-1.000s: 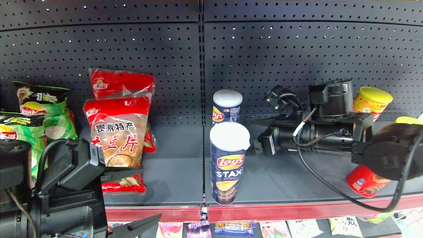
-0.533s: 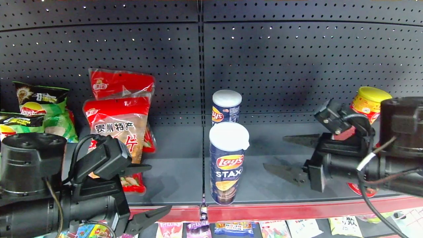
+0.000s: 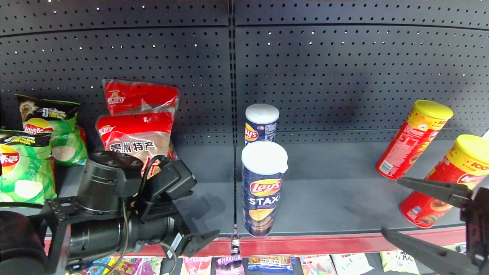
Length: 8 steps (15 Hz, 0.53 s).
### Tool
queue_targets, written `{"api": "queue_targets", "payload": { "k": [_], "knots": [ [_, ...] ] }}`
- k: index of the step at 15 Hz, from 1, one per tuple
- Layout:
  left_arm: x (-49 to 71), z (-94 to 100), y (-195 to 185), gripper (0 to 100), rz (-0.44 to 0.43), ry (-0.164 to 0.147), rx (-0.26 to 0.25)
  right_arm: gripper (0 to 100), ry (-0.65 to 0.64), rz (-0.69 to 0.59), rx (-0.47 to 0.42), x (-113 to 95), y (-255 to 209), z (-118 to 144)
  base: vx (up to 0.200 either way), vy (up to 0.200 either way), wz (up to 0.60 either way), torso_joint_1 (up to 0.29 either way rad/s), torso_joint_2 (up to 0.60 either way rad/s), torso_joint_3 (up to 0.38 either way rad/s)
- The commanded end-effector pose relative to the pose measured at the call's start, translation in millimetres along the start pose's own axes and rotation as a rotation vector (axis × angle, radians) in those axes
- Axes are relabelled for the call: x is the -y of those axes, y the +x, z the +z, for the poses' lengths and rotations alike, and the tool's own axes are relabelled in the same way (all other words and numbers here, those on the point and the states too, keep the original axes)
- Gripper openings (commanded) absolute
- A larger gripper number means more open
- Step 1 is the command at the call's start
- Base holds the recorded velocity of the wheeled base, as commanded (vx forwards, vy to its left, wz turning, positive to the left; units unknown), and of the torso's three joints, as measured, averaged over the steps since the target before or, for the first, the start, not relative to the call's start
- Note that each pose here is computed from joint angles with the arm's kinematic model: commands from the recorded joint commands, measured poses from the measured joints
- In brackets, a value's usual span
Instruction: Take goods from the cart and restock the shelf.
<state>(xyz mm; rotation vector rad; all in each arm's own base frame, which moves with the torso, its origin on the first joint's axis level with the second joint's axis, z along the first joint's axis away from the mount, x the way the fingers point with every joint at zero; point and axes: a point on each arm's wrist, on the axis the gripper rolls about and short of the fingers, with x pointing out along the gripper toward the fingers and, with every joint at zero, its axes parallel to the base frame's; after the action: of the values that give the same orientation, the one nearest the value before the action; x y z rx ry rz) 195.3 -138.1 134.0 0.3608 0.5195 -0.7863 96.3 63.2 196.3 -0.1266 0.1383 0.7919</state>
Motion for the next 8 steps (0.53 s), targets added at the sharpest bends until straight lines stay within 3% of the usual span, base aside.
{"api": "queue_targets", "payload": {
  "k": [1,8],
  "knots": [
    [0.4,-0.8,15,100,0.015,-0.004,-0.043,100,-0.016,-0.016,0.086,-7,-28,-5,0.0,0.0,0.0,0.0,0.0,0.0],
    [-7.9,23.3,40,100,0.056,0.004,-0.012,100,-0.018,-0.039,0.102,-8,-34,-6,0.0,0.0,0.0,0.0,0.0,0.0]
  ]
}}
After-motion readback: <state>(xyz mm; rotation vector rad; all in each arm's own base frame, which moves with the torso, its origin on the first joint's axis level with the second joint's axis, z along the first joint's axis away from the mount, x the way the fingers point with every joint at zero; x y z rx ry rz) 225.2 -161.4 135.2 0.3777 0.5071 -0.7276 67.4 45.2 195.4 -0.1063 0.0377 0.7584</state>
